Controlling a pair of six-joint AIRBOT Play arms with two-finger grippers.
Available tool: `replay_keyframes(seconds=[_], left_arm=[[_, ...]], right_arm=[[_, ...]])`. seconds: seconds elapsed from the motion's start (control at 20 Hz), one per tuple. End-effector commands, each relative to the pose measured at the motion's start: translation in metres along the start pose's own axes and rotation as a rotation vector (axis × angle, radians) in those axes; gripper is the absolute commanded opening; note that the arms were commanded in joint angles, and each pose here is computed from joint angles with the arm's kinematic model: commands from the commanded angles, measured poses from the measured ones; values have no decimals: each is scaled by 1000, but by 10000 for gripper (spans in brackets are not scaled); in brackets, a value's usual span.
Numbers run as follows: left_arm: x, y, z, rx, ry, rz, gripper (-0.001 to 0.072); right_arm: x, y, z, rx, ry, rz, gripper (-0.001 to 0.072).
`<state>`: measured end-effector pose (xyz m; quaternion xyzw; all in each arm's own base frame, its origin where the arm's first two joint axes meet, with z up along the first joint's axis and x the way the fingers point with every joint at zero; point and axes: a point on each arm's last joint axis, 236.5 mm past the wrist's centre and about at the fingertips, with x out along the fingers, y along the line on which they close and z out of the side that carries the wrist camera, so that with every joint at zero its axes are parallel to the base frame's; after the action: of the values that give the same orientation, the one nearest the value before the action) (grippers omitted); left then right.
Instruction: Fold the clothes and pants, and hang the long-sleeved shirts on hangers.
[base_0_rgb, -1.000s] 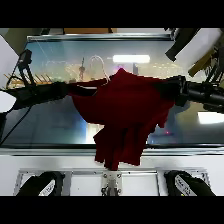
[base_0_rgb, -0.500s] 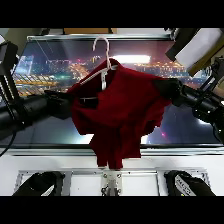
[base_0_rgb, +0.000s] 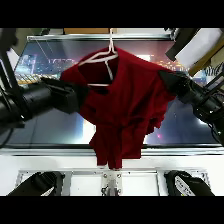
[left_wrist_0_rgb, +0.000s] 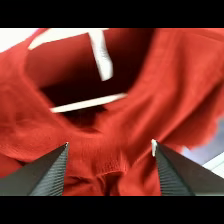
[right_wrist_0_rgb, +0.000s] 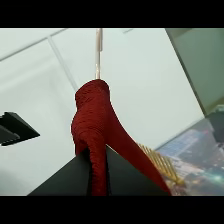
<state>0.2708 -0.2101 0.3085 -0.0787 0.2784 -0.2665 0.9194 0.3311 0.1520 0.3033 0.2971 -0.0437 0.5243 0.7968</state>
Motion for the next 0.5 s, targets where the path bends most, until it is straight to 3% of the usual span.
replay_keyframes(seconds=[0.0, 0.1, 0.15, 0.3, 0.45], left_arm=[[-6, 17, 20, -27, -22, 57, 406], [-5, 28, 21, -40, -27, 84, 78], [-3, 34, 19, -38, -24, 100, 22], [2, 49, 3, -52, 5, 134, 22], [8, 60, -7, -61, -10, 144, 22]], right_arm=[[-1, 10, 28, -44, -112, 23, 15], [-6, 7, 45, -75, -148, -9, 15], [-10, 4, 55, -105, -159, -32, 15], [-39, 2, 103, -243, -224, -122, 15], [-84, -6, 152, -394, -268, -337, 15]])
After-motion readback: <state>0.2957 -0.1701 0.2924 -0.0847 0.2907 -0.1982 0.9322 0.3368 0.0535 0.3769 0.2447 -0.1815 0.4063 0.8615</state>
